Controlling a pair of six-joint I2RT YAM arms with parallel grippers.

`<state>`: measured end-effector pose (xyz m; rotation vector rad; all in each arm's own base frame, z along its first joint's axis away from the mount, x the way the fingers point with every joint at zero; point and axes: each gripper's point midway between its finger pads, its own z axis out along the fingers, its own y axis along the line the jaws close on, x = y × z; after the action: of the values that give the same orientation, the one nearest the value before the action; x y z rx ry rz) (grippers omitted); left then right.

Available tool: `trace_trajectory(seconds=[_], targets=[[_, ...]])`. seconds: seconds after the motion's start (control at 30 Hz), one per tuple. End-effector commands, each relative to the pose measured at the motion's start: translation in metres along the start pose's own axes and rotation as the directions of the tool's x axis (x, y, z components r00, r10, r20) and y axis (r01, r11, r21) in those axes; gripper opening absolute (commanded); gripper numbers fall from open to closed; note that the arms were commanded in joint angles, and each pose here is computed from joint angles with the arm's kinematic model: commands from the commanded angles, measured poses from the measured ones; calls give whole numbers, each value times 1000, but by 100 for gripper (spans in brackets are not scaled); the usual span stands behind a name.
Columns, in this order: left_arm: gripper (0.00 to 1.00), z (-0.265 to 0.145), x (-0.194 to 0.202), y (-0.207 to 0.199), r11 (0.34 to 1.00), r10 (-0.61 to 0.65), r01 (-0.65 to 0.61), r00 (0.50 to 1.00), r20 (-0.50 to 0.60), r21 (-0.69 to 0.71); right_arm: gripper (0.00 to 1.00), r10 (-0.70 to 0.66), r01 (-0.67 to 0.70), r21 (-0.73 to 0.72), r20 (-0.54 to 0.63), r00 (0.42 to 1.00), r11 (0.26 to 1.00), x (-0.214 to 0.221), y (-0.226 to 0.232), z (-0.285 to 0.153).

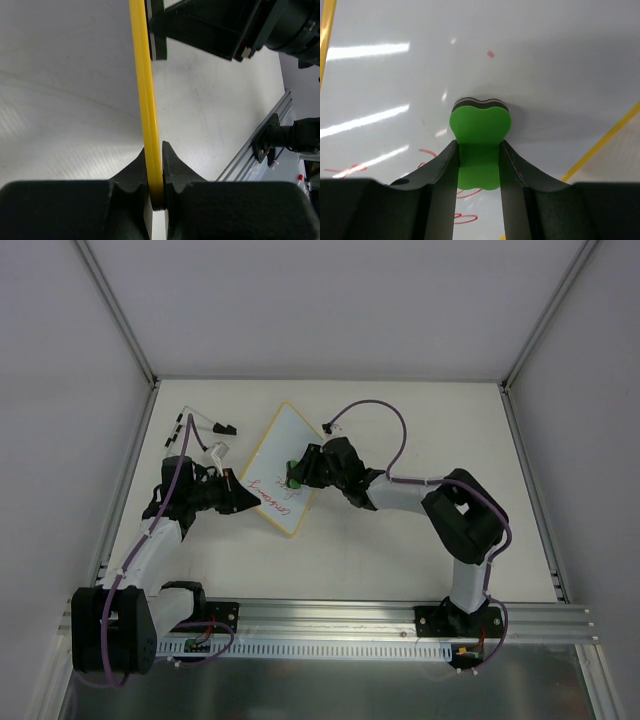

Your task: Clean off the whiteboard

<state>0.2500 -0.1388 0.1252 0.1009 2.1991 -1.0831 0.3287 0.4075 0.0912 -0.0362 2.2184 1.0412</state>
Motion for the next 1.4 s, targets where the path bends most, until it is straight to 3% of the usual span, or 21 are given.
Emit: trace_trajectory(seconds=[0.0, 0.23, 0.37, 0.6, 0.77, 1.1, 1.23, 1.37], targets=[[0, -7, -10, -45, 976, 93, -93, 996, 7, 199, 0, 35, -36, 7, 105, 994, 999, -45, -12, 2], [0, -8, -8, -46, 974, 95, -94, 995, 6, 204, 0, 58, -63, 45, 101, 993, 997, -66, -39, 16], [0, -8, -8, -47, 972, 101, -99, 995, 4, 211, 0, 48, -51, 39, 66, 997, 998, -62, -27, 23], [0, -8, -8, -47, 971, 103, -101, 995, 2, 215, 0, -102, 102, 52, -3, 995, 993, -62, 19, 22], [0, -7, -10, -45, 975, 101, -101, 995, 9, 199, 0, -106, 106, 28, -20, 994, 994, -59, 39, 16], [0, -6, -14, -43, 978, 98, -99, 995, 14, 183, 0, 7, 9, 236, -64, 998, 972, -19, -62, -12], [0, -5, -12, -42, 978, 96, -96, 995, 8, 186, 0, -1, 23, 223, -98, 995, 975, 2, -59, -18], [0, -5, -11, -43, 975, 100, -98, 995, 1, 199, 0, -19, 35, 136, -119, 993, 990, 11, -20, -14]])
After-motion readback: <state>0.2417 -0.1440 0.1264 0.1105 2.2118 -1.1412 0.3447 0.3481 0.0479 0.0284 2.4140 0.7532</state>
